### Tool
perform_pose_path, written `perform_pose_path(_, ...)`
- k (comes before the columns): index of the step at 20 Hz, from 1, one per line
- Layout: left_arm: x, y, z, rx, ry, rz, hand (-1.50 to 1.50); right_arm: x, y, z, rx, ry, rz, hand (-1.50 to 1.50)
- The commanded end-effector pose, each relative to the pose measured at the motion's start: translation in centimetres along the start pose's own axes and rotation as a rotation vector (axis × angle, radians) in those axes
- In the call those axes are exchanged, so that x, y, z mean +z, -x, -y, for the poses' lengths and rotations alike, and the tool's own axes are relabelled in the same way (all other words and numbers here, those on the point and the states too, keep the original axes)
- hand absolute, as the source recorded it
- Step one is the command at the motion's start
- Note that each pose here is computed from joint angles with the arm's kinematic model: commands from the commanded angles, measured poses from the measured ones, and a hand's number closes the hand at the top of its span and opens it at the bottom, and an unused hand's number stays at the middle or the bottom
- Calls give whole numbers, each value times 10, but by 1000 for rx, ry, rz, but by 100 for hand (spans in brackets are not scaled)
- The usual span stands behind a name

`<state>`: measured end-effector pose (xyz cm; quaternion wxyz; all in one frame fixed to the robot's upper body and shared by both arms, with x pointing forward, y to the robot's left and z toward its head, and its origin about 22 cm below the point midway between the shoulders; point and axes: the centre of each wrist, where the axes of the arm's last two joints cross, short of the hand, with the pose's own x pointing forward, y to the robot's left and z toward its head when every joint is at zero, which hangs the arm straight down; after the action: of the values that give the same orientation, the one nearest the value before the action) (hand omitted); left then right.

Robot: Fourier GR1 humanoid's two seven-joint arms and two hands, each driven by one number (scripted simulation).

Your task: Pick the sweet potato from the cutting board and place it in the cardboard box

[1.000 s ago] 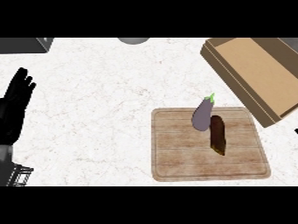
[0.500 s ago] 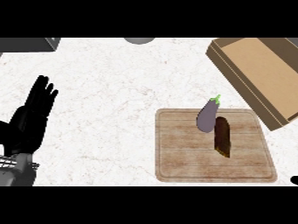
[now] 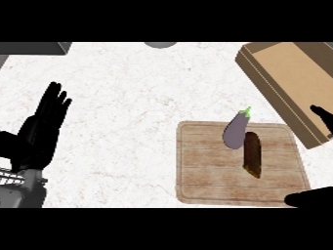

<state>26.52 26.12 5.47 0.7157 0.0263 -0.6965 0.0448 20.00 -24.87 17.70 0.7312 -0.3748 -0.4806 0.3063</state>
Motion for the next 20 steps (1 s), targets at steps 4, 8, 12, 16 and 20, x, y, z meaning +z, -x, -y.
perform_pose_path(4,-6,-1,-9,2,-9,-7,0,-10,-23,-23,62,-14,-124,-150)
perform_pose_path(8,-6,-6,-2,-14,-8,9,0,-24,-31,-19,6,-16,-174,-150)
perform_pose_path(12,1,7,-3,4,-1,5,0,-37,-26,-23,8,-69,-148,-150)
perform_pose_path(16,11,11,-7,7,-6,17,0,-47,-17,-60,15,-58,-186,-150)
perform_pose_path(20,-10,-2,5,-6,-19,15,0,-60,-27,-78,31,-26,-169,-150)
